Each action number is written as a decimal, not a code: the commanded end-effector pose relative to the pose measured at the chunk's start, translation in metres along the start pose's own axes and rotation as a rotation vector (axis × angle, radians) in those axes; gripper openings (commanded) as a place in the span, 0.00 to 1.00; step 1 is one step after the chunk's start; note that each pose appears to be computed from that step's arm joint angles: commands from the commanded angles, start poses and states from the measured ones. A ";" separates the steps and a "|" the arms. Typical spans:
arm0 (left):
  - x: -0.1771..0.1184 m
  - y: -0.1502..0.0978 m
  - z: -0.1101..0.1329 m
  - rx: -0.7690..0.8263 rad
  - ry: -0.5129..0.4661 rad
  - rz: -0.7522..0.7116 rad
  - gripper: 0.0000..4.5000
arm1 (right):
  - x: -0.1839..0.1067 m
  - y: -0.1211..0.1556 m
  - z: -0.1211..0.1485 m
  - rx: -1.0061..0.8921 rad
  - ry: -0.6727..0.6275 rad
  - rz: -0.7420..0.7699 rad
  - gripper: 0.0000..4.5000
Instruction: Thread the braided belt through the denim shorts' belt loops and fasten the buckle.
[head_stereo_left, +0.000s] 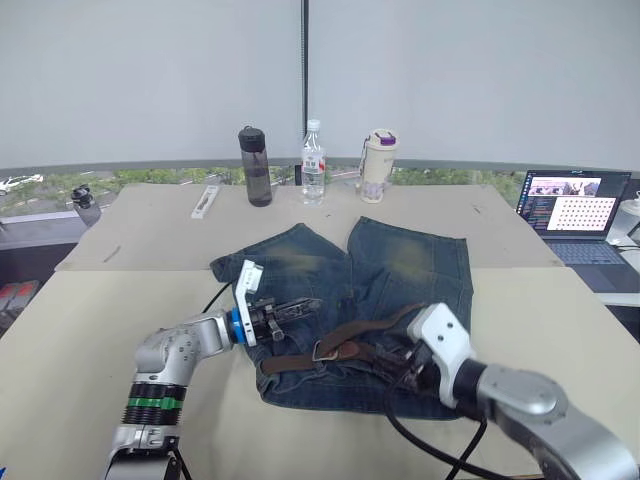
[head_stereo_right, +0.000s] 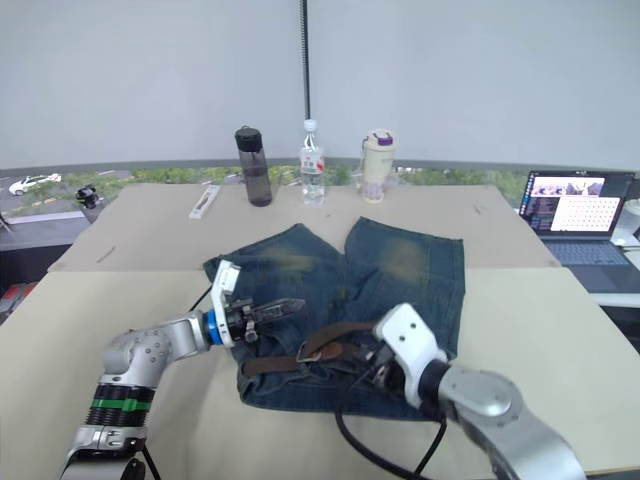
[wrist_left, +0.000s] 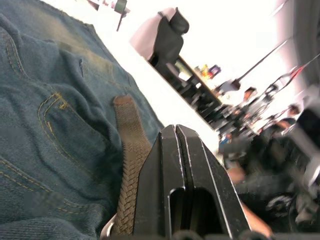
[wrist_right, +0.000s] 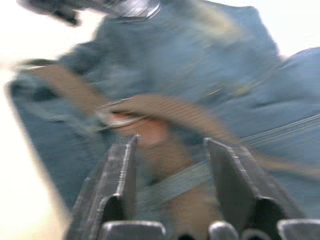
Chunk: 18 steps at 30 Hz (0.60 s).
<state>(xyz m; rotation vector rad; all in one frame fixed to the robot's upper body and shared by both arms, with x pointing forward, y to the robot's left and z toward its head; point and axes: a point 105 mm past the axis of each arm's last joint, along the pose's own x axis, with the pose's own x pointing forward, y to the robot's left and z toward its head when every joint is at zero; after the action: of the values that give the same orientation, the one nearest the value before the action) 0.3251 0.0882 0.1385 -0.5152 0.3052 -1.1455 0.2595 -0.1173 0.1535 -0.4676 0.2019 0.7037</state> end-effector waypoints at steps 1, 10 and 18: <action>0.004 -0.005 0.004 0.056 -0.016 0.002 0.00 | 0.011 -0.010 0.003 -0.153 0.036 -0.013 0.51; 0.002 -0.010 -0.007 0.151 0.043 0.021 0.00 | 0.052 -0.013 -0.012 -0.448 0.112 0.067 0.51; -0.007 -0.007 0.002 0.280 0.044 0.103 0.00 | 0.070 -0.015 0.015 -0.417 -0.003 0.050 0.10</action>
<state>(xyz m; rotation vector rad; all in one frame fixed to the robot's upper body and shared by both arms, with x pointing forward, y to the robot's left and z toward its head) 0.3166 0.0916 0.1287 -0.2681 0.2749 -1.0856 0.3195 -0.0882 0.1234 -0.8843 0.1601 0.8069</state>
